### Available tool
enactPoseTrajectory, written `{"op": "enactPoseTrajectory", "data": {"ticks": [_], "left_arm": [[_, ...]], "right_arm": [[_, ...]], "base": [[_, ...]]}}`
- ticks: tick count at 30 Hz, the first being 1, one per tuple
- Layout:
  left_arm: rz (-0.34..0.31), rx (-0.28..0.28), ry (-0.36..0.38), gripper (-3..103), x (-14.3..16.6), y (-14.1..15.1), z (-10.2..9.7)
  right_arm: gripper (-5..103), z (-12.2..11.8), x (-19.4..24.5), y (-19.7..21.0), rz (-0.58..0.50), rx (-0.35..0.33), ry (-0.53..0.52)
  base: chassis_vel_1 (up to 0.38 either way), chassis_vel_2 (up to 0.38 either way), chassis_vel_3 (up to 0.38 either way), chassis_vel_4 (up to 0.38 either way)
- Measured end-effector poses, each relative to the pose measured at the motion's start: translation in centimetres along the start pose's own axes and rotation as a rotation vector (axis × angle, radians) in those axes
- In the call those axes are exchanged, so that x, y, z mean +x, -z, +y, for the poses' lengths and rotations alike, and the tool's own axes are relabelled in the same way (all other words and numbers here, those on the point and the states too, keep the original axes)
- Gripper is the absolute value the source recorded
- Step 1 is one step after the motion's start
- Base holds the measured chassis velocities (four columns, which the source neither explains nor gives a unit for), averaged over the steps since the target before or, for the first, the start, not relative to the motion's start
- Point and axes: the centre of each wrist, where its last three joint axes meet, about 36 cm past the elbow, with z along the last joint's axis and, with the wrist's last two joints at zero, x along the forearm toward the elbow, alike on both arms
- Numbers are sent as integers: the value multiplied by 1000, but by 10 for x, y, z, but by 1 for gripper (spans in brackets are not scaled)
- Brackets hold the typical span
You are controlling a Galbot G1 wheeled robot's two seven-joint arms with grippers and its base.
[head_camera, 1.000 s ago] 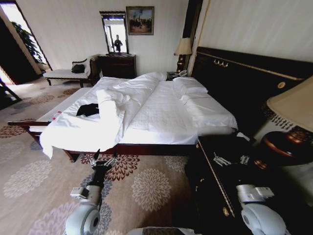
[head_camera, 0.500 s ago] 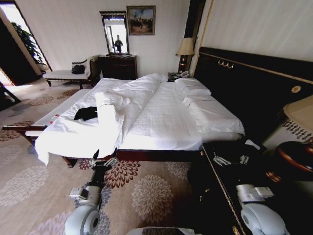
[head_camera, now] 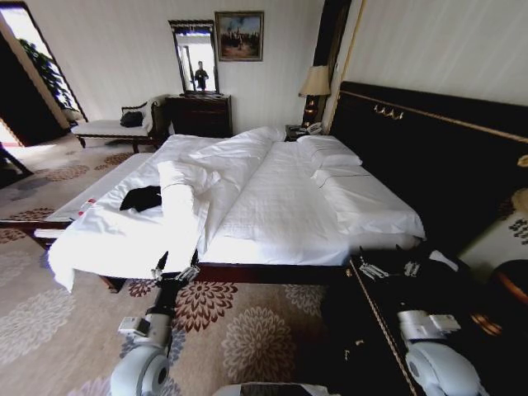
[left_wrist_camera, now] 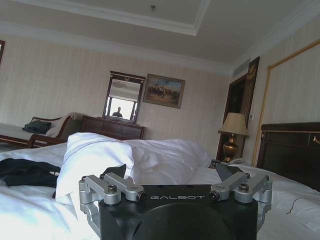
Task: Fold the clothes on the bed.
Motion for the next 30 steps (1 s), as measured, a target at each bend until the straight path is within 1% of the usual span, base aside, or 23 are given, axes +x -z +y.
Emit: {"op": "enactPoseTrajectory", "data": {"ticks": [30], "left_arm": [[3, -5, 4, 100, -1, -4, 2]], "right_arm": [[100, -3, -2, -1, 5, 13, 6]], "base": [[-129, 134, 132, -131]]}}
